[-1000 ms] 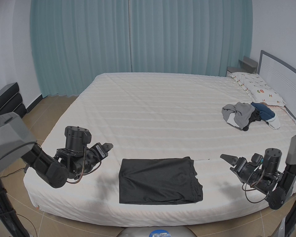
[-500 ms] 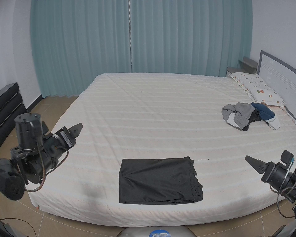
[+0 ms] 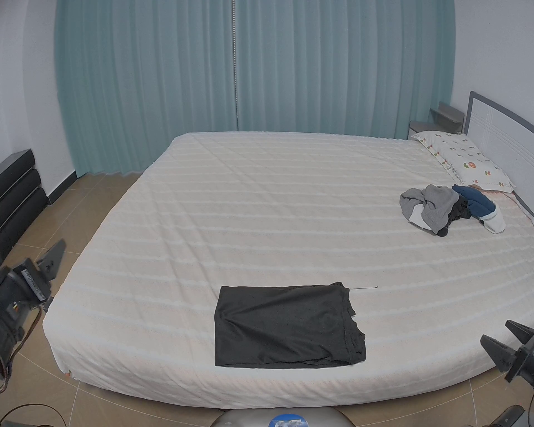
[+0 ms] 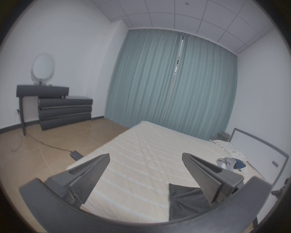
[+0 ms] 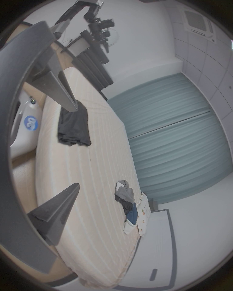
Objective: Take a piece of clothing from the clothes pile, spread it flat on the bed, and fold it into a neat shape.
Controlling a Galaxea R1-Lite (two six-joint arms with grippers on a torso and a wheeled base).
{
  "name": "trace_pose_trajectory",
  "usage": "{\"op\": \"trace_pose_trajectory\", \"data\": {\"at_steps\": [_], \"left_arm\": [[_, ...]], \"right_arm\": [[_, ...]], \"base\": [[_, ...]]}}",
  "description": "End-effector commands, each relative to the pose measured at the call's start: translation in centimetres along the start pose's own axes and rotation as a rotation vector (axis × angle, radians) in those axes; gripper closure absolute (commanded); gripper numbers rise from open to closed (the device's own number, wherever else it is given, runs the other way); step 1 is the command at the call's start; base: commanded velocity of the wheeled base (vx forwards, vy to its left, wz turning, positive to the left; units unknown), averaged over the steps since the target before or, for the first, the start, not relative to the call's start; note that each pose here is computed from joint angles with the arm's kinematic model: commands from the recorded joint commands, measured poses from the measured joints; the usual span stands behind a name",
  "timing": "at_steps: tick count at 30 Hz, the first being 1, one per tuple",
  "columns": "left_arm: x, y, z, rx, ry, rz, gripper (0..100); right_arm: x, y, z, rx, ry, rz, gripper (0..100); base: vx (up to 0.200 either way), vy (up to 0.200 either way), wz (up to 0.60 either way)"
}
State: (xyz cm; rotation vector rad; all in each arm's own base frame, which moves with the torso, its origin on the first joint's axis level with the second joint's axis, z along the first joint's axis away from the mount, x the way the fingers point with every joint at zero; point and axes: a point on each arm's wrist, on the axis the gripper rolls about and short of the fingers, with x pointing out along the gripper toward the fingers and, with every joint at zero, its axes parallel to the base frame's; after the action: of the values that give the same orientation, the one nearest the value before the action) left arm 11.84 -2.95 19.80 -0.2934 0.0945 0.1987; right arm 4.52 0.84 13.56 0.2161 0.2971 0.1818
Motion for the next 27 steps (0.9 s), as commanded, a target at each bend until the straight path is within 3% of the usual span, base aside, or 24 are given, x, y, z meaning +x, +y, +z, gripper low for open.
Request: {"op": "trace_pose_trajectory", "data": {"at_steps": [1,3,12,13,17,19,22,27], "left_arm": [[-10.9,7.2,-1.7,0.133,-0.264,0.253,0],[-11.7,7.6,-2.3,0.160,-0.276,0.297,0],[-13.7,9.2,-5.7,0.214,-0.295,0.315,0],[-13.8,9.2,-6.4,0.223,-0.294,0.360,0],[-13.7,9.6,-7.8,0.260,-0.295,0.368,0],[-13.3,9.7,-8.4,0.251,-0.283,0.368,0],[-12.5,9.9,-9.7,0.264,-0.254,0.355,0],[-12.0,9.8,-10.4,0.243,-0.254,0.226,0]], "right_arm": [[-8.0,0.3,-2.3,-0.255,-0.252,-0.103,0],[-8.1,0.2,-2.8,-0.282,-0.257,-0.123,0],[-7.7,0.0,-5.0,-0.341,-0.272,-0.126,0],[-7.5,0.0,-5.1,-0.341,-0.286,-0.129,0],[-6.9,-0.2,-5.4,-0.353,-0.308,-0.129,0],[-6.3,-0.4,-5.6,-0.387,-0.376,-0.130,0],[-5.4,-0.7,-6.3,-0.406,-0.418,-0.133,0],[-5.3,-0.8,-6.5,-0.394,-0.392,-0.132,0]], "base": [[0.000,0.000,0.00],[0.000,0.000,0.00],[0.000,0.000,0.00],[0.000,0.000,0.00],[0.000,0.000,0.00],[0.000,0.000,0.00],[0.000,0.000,0.00],[0.000,0.000,0.00]]}}
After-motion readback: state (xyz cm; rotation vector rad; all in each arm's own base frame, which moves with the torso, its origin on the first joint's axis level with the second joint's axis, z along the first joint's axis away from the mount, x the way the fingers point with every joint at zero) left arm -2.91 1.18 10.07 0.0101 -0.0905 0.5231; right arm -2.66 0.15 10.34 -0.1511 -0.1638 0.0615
